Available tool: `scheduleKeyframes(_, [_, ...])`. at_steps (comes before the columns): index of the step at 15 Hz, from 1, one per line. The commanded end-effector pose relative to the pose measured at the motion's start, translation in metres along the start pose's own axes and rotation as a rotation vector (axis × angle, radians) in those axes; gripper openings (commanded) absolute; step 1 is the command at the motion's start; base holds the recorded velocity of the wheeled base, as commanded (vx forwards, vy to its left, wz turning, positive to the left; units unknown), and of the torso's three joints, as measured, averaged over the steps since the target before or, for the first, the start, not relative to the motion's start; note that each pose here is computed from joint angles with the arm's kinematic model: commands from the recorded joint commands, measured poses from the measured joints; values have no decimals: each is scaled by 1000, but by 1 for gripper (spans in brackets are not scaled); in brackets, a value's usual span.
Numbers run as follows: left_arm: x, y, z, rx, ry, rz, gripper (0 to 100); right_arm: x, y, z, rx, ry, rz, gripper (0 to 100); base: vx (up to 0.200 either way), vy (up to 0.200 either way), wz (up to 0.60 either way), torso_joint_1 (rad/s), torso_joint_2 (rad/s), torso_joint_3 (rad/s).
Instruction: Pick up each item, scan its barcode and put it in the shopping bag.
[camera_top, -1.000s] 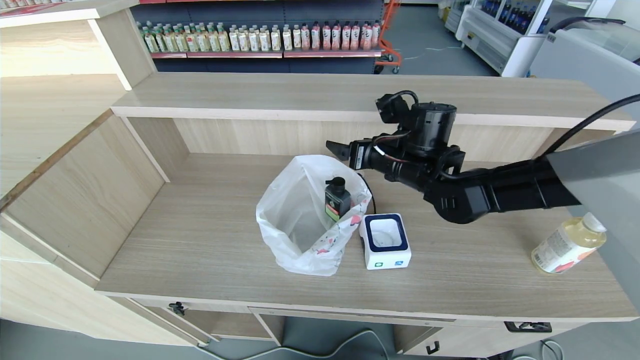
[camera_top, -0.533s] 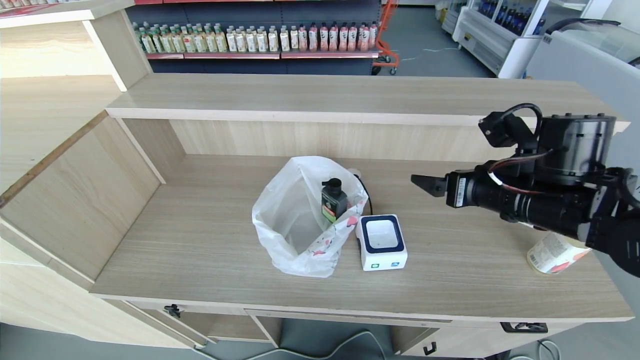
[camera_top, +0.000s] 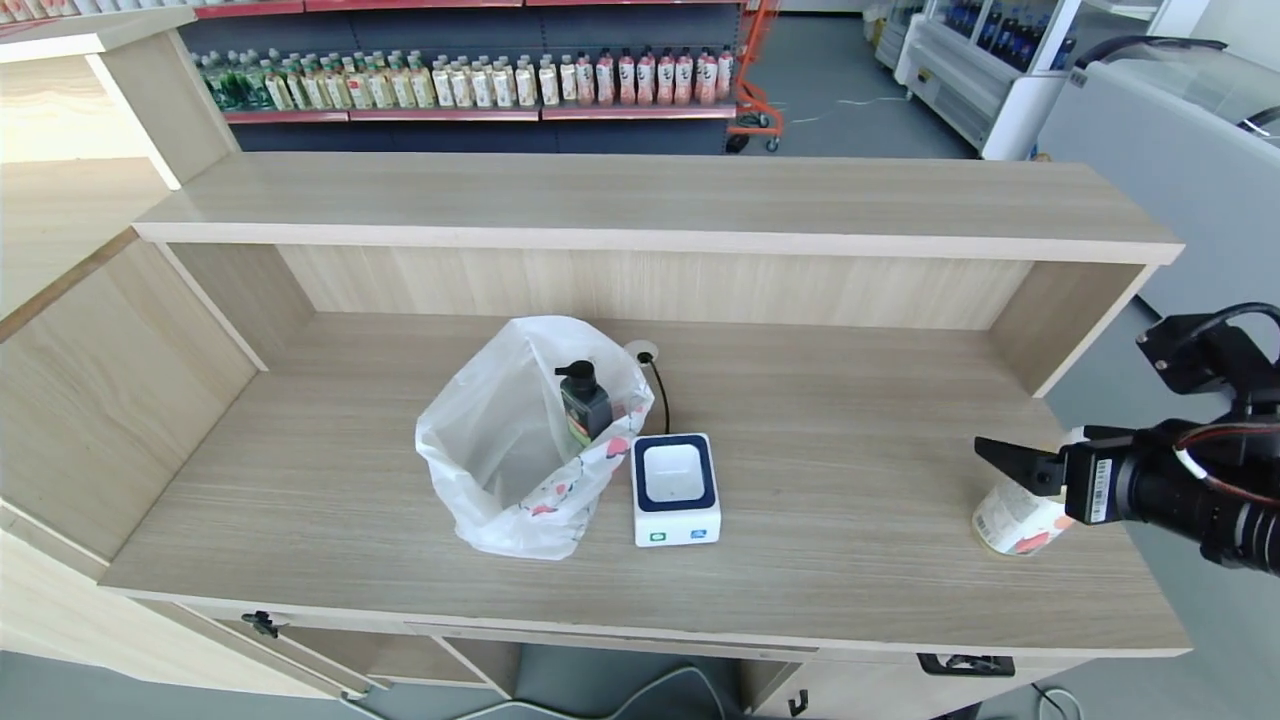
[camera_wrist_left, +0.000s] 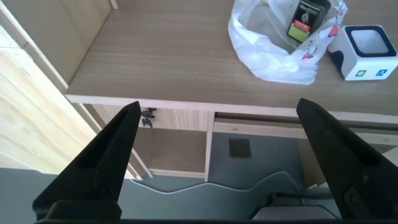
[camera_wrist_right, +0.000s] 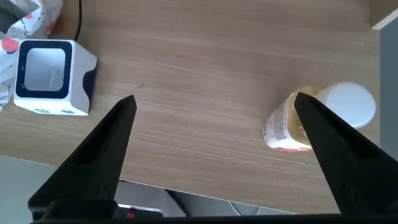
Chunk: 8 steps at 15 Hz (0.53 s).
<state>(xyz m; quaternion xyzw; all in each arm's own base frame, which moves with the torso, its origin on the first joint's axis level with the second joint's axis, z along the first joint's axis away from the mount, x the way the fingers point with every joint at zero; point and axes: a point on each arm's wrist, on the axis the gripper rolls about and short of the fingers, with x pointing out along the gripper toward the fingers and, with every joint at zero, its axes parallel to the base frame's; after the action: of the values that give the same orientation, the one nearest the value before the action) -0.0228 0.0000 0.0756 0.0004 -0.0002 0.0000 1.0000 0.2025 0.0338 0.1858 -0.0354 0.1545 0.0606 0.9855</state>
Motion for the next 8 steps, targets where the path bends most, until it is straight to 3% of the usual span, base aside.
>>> scheduleKeyframes(1, [0, 0, 0, -1, 0, 0, 100, -7, -1, -7, -1, 32, -28, 100, 0, -200, 0, 7, 2, 7])
scheduleKeyframes(8, [0, 0, 0, 1, 0, 0, 100, -28, -2, -43, -10, 212, -62, 100, 0, -200, 0, 1, 4, 4])
